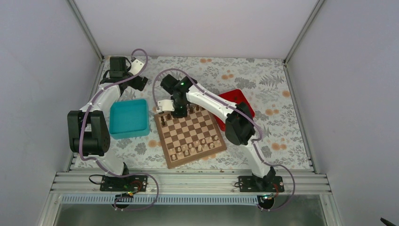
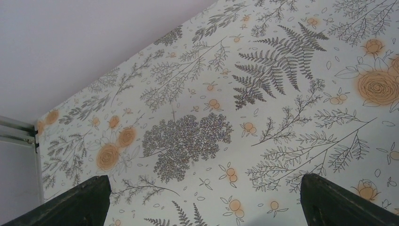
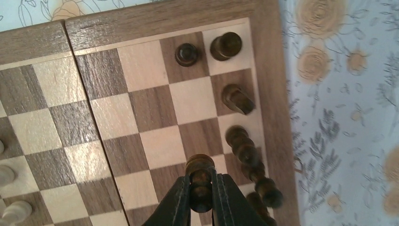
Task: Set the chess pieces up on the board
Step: Place the chess piece on the chessboard, then pick up the chess piece from the storage box, then place the chess piece on the chessboard.
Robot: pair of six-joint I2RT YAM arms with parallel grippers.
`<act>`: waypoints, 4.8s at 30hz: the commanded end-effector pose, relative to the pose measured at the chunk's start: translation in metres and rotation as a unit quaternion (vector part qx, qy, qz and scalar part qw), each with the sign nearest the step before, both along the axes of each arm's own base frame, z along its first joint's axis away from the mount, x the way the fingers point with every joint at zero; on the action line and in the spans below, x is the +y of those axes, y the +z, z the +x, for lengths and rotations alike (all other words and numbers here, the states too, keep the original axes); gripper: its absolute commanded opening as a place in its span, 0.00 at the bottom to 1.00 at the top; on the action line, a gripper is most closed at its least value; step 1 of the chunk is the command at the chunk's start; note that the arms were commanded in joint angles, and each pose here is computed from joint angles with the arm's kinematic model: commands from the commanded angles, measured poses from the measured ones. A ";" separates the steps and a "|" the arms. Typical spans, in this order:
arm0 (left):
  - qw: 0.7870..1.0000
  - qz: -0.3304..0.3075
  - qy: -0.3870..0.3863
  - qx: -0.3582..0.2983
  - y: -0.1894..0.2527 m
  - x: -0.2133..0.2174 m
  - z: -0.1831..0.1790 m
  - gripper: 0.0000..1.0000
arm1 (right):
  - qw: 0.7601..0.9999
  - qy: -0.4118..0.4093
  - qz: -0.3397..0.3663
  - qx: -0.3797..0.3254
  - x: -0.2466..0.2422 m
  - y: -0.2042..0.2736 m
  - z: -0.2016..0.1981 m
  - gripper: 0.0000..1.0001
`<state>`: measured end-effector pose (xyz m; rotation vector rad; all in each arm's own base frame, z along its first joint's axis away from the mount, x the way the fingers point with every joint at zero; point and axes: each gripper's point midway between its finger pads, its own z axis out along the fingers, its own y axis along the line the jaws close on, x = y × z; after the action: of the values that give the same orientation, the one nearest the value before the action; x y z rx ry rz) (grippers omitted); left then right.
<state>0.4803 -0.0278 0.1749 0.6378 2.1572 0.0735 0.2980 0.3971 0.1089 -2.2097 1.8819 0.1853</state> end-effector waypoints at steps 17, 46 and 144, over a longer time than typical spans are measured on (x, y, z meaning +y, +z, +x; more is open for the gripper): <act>1.000 -0.012 -0.009 -0.020 0.014 -0.006 -0.001 1.00 | 0.999 0.035 0.009 0.025 0.040 -0.050 -0.016 0.09; 1.000 -0.016 -0.018 -0.015 0.012 -0.009 -0.002 1.00 | 1.000 0.020 0.006 -0.006 0.032 -0.033 -0.001 0.26; 0.999 -0.027 -0.036 -0.019 0.023 -0.016 -0.009 1.00 | 0.975 -0.207 -0.012 -0.074 -0.127 0.070 0.070 0.09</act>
<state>0.4759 -0.0390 0.1846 0.6663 2.1228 0.0060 0.4129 0.2221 0.1686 -1.6000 2.2671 -0.1508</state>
